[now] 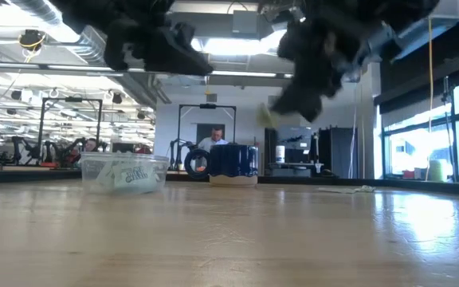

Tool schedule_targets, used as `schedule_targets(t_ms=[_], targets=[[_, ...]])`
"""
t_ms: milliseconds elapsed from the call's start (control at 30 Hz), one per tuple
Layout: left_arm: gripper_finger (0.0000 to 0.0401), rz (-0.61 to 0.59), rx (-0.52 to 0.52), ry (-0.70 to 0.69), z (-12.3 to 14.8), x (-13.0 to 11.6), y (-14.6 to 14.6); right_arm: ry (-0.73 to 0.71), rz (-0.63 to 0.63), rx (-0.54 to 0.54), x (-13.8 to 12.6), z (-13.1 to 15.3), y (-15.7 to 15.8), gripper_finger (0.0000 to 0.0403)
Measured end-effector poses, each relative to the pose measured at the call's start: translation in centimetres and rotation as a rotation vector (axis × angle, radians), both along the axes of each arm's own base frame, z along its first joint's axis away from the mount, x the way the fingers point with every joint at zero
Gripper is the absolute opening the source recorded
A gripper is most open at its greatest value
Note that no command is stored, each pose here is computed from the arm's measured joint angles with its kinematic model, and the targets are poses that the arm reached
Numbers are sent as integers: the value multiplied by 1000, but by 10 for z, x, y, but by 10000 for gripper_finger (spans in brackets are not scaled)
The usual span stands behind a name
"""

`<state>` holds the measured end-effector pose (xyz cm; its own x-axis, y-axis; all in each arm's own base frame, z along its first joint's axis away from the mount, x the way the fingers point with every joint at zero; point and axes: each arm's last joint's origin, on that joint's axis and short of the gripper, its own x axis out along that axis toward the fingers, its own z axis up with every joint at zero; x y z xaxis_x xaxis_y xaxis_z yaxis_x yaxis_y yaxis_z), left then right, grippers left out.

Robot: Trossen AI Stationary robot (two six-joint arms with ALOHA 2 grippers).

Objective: Pick and place Stevia / Truvia into bins
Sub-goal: Put the bottom white stevia packet into the transparent container

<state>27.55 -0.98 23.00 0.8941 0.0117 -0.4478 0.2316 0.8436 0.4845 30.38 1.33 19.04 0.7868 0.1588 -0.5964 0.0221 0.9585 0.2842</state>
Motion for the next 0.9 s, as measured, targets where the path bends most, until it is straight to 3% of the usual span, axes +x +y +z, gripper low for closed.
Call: schedule_targets(t_ms=[167,333,733,900], targets=[[119,-126,165,-67,-9,14,-20,-75,54,76,12,25,10,5],[125,-98,239,-113,-13,22,-31,-117,102,103,18,38,19,6],[120,-86,186,-160,-12,25,-35,-187,110,102,21,46,21,6],[99,-82,185,-159,-12,25,-35,-202,112,101,22,48,21,6]])
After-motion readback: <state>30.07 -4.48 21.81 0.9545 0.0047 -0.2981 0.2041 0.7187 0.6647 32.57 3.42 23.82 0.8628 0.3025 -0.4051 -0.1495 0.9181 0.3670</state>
